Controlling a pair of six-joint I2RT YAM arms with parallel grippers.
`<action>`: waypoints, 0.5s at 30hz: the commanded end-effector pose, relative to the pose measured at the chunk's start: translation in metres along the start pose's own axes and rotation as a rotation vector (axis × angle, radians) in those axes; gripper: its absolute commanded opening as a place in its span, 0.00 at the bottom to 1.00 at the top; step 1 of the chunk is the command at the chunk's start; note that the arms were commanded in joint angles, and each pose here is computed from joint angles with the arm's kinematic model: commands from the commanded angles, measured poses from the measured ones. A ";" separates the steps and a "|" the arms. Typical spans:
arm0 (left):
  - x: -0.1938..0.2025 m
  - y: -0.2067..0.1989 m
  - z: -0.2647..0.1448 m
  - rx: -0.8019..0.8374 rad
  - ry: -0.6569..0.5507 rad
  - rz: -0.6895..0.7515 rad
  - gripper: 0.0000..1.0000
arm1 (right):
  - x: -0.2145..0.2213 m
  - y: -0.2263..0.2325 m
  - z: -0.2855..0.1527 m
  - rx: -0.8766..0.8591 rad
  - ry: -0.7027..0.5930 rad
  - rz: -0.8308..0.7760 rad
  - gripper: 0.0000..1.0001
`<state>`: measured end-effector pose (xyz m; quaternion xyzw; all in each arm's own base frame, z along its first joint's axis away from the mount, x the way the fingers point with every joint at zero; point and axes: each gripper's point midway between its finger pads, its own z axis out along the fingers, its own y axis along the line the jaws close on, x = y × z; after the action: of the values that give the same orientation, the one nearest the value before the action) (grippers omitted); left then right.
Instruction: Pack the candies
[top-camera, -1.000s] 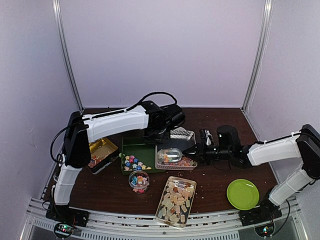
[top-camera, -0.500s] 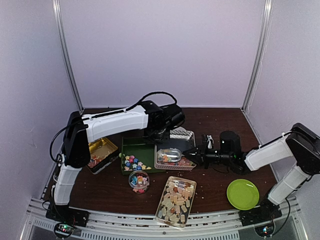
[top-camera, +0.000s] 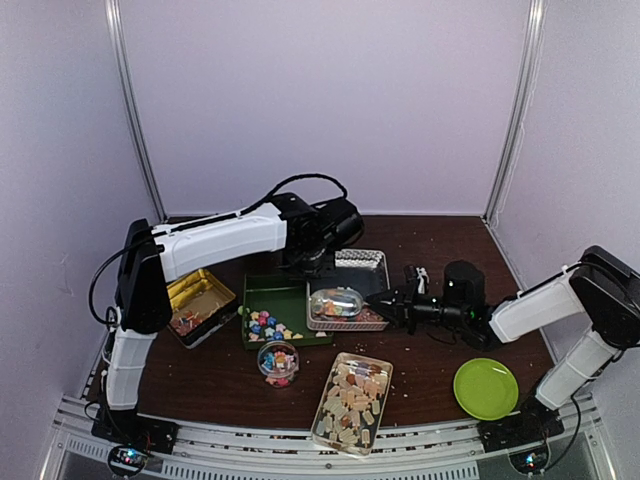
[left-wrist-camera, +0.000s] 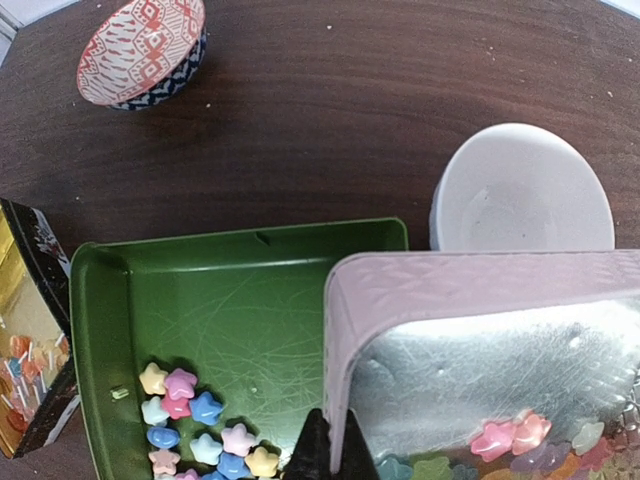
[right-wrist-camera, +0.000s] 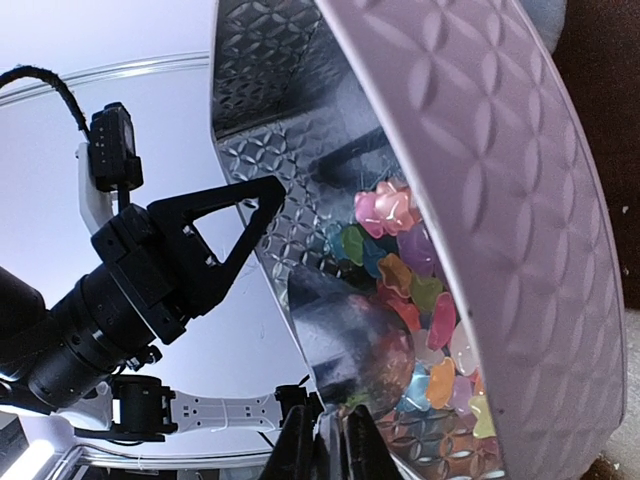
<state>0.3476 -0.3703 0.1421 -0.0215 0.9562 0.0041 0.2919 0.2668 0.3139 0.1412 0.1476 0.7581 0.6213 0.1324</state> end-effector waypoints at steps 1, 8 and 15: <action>-0.031 -0.011 -0.027 0.104 -0.086 -0.111 0.00 | 0.003 0.013 -0.007 -0.051 0.011 -0.011 0.00; -0.032 -0.006 -0.025 0.089 -0.084 -0.115 0.00 | 0.001 0.019 -0.014 -0.067 -0.009 -0.014 0.00; -0.030 -0.004 -0.021 0.078 -0.080 -0.118 0.00 | 0.000 0.024 -0.020 -0.078 -0.026 -0.021 0.00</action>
<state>0.3504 -0.3707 0.1387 -0.0323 0.9552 -0.0011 0.2943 0.2602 0.3043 0.1511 0.1516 0.7489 0.6305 0.1364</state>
